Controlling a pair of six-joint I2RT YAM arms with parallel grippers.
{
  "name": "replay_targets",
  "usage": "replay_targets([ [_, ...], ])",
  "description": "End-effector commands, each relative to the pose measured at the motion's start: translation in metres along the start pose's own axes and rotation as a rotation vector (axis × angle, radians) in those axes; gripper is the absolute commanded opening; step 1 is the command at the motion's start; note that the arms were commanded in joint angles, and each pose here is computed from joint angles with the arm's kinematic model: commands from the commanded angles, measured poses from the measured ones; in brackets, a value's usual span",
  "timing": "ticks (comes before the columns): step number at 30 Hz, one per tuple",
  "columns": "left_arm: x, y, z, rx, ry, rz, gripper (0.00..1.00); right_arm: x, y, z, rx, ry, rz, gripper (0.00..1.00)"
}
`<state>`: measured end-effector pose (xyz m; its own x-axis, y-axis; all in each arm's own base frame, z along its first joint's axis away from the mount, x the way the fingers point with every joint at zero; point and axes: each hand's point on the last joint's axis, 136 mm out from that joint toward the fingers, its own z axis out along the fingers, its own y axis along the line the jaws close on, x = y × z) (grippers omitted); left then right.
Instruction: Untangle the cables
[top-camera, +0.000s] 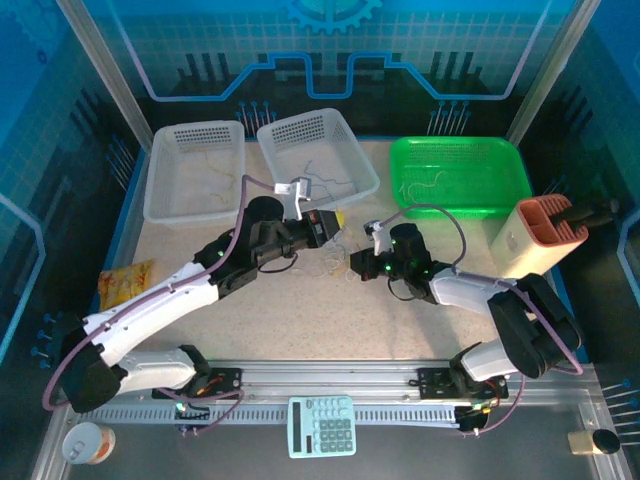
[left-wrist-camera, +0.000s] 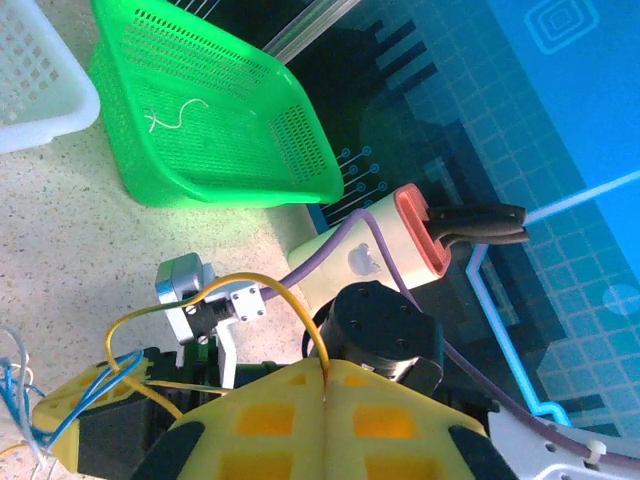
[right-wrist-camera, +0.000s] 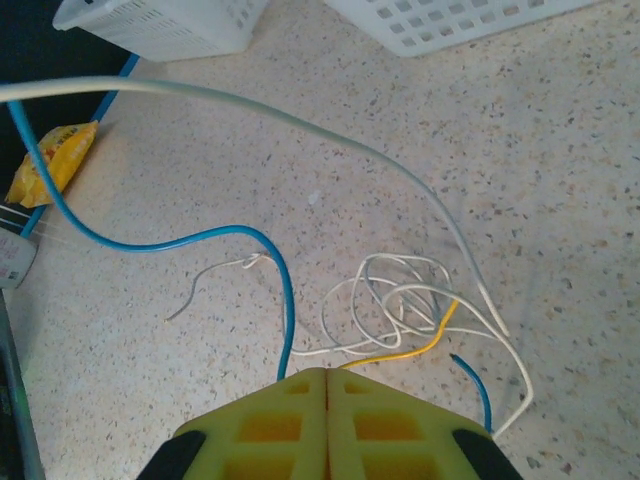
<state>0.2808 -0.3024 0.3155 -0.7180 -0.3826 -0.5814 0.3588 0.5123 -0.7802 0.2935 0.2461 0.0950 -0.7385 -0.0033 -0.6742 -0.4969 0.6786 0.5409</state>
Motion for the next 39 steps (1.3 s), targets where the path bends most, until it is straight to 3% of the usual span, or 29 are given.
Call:
replay_targets([
  [1,-0.051,-0.079,-0.042,0.219,-0.162,0.072,0.0,0.039,-0.021,0.005,0.071,0.105,0.071,0.11],
  [3,-0.054,-0.084,-0.046,0.227,-0.172,0.08,0.0,0.045,-0.024,0.007,0.082,0.119,0.078,0.29],
  [4,-0.056,-0.085,-0.048,0.228,-0.174,0.083,0.0,0.047,-0.025,0.007,0.087,0.123,0.082,0.34],
  [14,-0.053,-0.081,-0.048,0.218,-0.171,0.076,0.0,0.046,-0.023,0.003,0.095,0.123,0.083,0.38],
  [30,-0.048,-0.06,-0.041,0.167,-0.195,0.125,0.0,-0.011,0.025,-0.048,0.06,0.018,-0.027,0.73],
  [39,-0.058,-0.079,-0.047,0.216,-0.217,0.128,0.0,-0.04,0.043,-0.071,0.058,-0.063,-0.071,0.73],
])
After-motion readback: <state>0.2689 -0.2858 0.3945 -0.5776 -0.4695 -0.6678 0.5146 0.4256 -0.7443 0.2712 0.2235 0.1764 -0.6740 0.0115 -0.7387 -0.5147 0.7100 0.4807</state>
